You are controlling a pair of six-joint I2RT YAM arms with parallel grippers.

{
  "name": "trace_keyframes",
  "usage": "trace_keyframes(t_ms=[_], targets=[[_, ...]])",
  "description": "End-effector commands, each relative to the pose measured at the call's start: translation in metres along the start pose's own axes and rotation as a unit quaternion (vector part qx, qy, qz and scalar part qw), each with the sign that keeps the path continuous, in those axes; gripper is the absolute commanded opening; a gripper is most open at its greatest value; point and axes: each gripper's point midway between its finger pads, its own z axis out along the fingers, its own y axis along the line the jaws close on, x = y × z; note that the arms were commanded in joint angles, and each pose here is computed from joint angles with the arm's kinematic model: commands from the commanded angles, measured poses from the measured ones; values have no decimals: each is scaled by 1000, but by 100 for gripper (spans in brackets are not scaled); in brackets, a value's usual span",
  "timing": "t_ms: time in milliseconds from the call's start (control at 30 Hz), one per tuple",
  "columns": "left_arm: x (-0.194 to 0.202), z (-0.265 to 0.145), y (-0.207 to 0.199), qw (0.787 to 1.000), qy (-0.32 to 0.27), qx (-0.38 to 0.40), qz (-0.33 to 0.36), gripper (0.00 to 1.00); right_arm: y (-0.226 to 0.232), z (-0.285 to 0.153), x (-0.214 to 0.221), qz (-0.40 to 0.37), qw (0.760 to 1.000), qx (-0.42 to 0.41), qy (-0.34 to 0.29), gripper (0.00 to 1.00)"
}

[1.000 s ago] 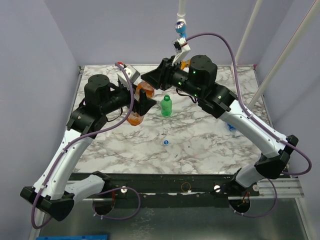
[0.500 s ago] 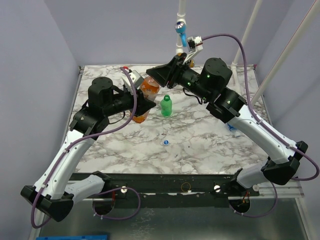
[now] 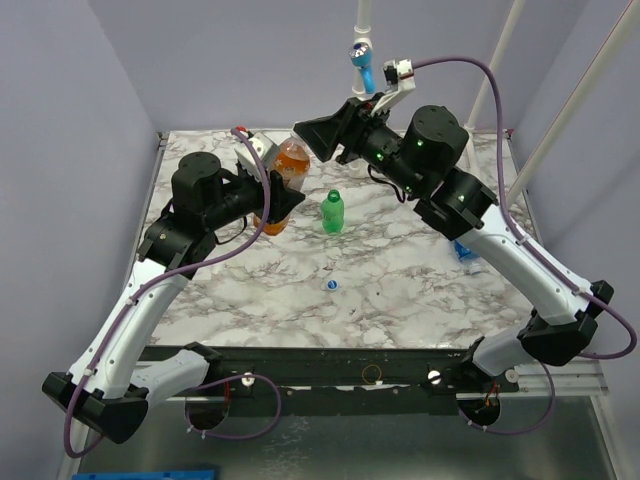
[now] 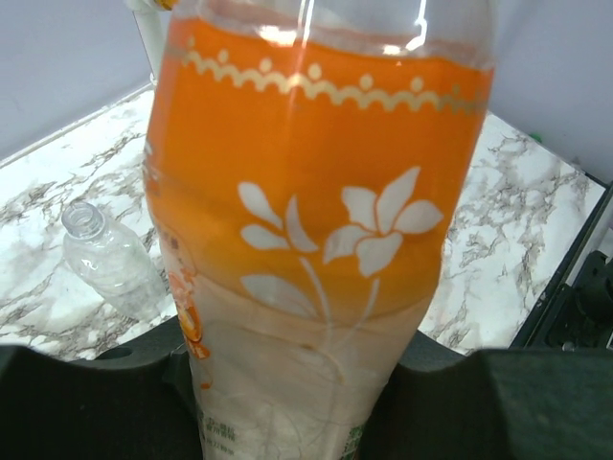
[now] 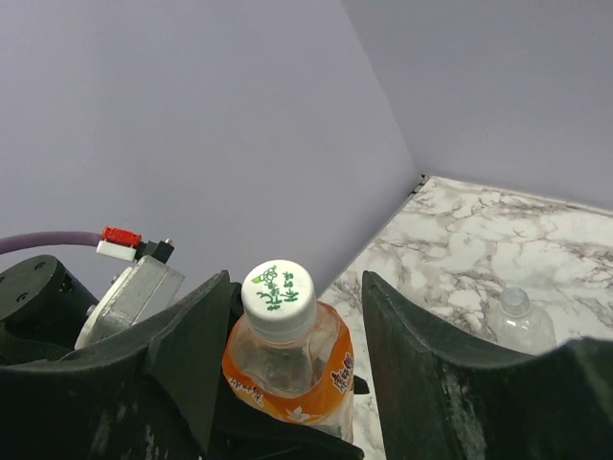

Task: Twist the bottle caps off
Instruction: Unscrew the bottle cap from the plastic bottle.

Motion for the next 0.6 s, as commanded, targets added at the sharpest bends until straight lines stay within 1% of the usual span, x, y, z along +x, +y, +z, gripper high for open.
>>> trace_keyframes(t_ms=[0, 200, 267, 333, 367, 433, 467, 533, 567], targets=[[-9, -4, 4, 1000, -17, -15, 14, 6, -2, 10, 4, -9, 1000, 5, 8, 59], [-10, -3, 0, 1000, -16, -1, 14, 6, 2, 19, 6, -9, 1000, -4, 17, 59], [-9, -3, -2, 1000, -13, 6, 17, 6, 3, 19, 5, -9, 1000, -5, 16, 55], [-9, -2, -4, 1000, -12, 12, 18, 6, 4, 20, 4, -8, 1000, -7, 14, 48], [-8, -2, -5, 1000, -11, 15, 19, 6, 4, 20, 3, -7, 1000, -7, 12, 41], [-7, -1, -8, 999, -10, 24, 22, 6, 5, 20, 1, -8, 1000, -9, 9, 30], [-7, -1, -9, 999, -9, 27, 23, 6, 6, 20, 1, -8, 1000, -11, 8, 27], [-6, -1, -12, 999, -7, 34, 22, 6, 7, 19, 0, -11, 1000, -15, 5, 26], [-5, -1, -14, 999, -5, 38, 21, 6, 8, 19, -1, -13, 1000, -17, 4, 24]])
